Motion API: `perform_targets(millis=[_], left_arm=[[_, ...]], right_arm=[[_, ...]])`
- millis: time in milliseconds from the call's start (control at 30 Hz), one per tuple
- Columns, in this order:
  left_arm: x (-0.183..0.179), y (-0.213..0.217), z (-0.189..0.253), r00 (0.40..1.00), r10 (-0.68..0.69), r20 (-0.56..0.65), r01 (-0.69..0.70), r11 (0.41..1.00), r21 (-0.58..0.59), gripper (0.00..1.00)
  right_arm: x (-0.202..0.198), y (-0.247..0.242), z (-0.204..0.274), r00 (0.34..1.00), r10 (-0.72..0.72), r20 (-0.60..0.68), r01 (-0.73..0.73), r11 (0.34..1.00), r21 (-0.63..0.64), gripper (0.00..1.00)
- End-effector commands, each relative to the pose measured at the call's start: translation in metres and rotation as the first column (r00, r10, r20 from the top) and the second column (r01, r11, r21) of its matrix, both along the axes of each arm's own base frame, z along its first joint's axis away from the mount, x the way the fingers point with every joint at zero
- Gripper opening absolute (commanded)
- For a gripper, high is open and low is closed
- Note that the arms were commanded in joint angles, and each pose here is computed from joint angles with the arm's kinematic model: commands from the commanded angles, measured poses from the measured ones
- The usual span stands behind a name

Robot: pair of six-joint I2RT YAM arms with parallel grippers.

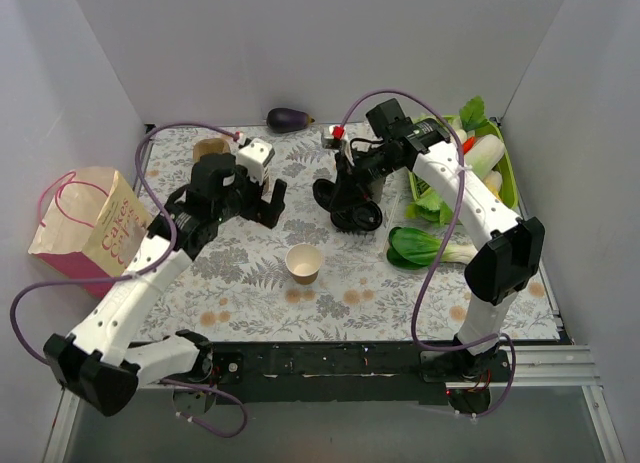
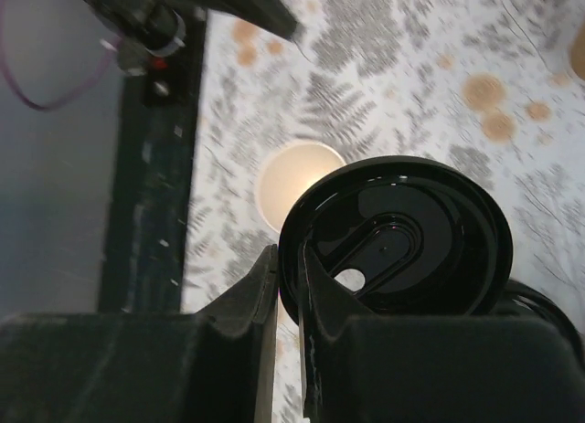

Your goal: Pack the takeout coffee

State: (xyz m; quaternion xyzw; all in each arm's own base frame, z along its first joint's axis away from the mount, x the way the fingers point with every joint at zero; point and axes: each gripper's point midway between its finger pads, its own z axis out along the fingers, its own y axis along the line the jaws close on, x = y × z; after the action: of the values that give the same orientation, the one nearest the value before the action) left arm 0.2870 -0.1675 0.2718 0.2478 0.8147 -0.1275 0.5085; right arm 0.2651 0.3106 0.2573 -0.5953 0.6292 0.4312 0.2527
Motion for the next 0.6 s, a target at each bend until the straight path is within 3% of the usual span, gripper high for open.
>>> perform_targets(millis=[0,33,100,133,200,233,300,333,500,567], left_arm=[[0.016,-0.01,0.02,0.996,-0.057,-0.073,0.05,0.995,-0.086,0.98],[0.024,-0.006,0.036,0.998,-0.046,-0.042,0.042,0.994,-0.104,0.98],[0.022,-0.009,0.048,0.992,-0.127,0.01,0.127,0.989,-0.079,0.98],[0.011,-0.02,0.056,0.972,-0.231,0.041,0.234,0.969,-0.076,0.98],[-0.004,-0.019,0.075,0.942,-0.306,0.139,0.314,0.949,-0.04,0.98],[-0.014,-0.024,0.077,0.893,-0.407,0.194,0.41,0.912,0.025,0.98],[-0.038,-0.023,0.076,0.815,-0.531,0.23,0.515,0.847,0.13,0.98],[-0.042,-0.023,0.074,0.742,-0.617,0.262,0.568,0.786,0.244,0.98],[-0.058,-0.036,0.067,0.573,-0.781,0.247,0.685,0.622,0.378,0.97],[-0.058,-0.047,0.06,0.519,-0.828,0.213,0.737,0.56,0.379,0.95]], right_arm=[[-0.027,0.019,0.064,0.974,0.102,-0.202,-0.044,0.96,0.275,0.05],[-0.028,0.02,0.067,0.947,0.098,-0.307,-0.011,0.963,0.271,0.04],[-0.033,0.02,0.078,0.903,0.167,-0.395,-0.032,0.945,0.327,0.03],[-0.031,0.02,0.076,0.842,0.162,-0.515,0.002,0.953,0.303,0.02],[-0.033,0.017,0.076,0.777,0.188,-0.601,-0.005,0.956,0.293,0.01],[-0.034,0.016,0.07,0.752,0.185,-0.632,-0.001,0.96,0.28,0.01],[-0.037,0.015,0.066,0.739,0.179,-0.65,0.003,0.963,0.27,0.01],[-0.04,0.013,0.061,0.724,0.178,-0.666,0.003,0.965,0.262,0.01],[-0.046,0.009,0.064,0.717,0.2,-0.668,-0.017,0.963,0.271,0.01],[-0.047,0.009,0.067,0.73,0.199,-0.654,-0.015,0.961,0.276,0.01]])
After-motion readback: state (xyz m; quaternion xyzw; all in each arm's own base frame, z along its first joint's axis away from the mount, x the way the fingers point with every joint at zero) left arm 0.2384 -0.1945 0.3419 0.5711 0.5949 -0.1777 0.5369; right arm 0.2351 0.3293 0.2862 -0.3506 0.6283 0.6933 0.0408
